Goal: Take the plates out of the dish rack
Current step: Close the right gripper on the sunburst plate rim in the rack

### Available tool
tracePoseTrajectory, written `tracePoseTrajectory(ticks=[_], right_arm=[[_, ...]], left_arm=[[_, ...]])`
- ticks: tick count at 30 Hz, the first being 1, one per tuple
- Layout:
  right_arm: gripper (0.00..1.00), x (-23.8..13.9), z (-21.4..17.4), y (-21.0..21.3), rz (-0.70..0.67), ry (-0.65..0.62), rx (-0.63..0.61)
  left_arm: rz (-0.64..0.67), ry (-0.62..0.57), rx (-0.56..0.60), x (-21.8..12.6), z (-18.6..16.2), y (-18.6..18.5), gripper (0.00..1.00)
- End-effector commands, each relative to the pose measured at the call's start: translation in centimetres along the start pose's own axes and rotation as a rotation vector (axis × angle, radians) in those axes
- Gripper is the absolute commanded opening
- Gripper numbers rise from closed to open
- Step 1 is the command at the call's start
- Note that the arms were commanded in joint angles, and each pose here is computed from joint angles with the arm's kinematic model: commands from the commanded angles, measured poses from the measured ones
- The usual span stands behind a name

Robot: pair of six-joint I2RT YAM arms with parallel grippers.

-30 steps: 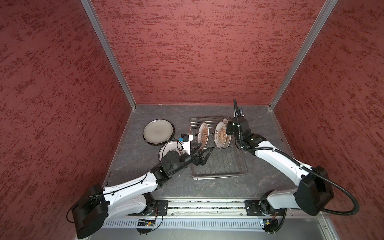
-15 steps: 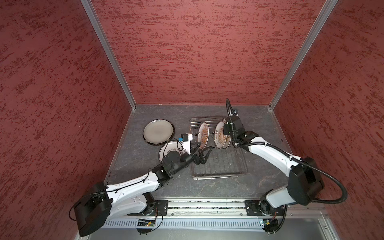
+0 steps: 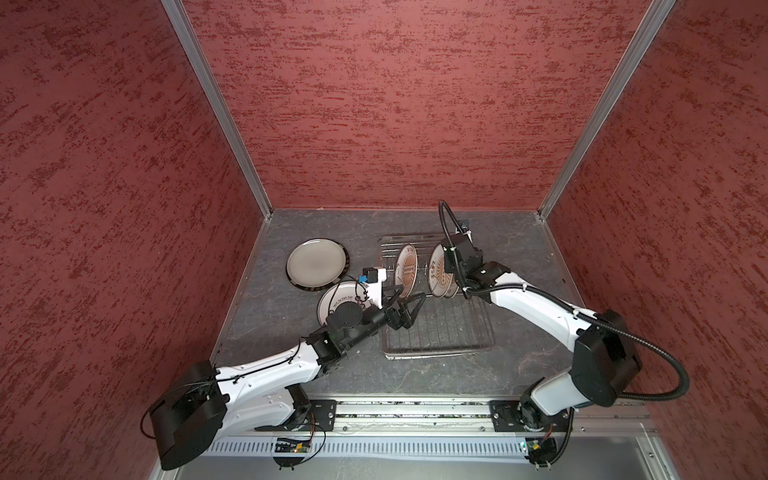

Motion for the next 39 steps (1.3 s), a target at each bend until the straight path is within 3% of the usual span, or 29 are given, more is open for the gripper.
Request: tracePoseTrajectory(ticks=[1, 12, 33, 39], right_arm=[[0.18, -0.3, 0.7, -0.3, -0.011, -0.005, 0.023], [0.06, -1.1, 3.0, -1.6, -0.107, -0.071, 0.014], [0.02, -6.5, 6.7, -4.3, -0.335, -0.199, -0.037], [0.02, -10.4, 6.8, -6.7, -0.388, -0.248, 0.033]], left_arm=[[0.002, -0.011, -0.004, -0.1, -0.1, 0.1, 1.0], [0.009, -0.009, -0.005, 0.1, -0.2, 0.3, 0.99], [0.015, -0.03, 0.0, 0.0, 0.4, 0.1, 0.99], [0.018, -0.05, -0.004, -0.2, 0.8, 0.0, 1.0]])
Point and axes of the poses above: each gripper's point midway between its finger pads, its own x axis out along the fingers, its own y axis along the line the jaws close on, z = x × y, the point moved 4 cm from there along -x, back along the fingers, and after that the axes turned 13 degrees about -x, right-handed, at the moved point
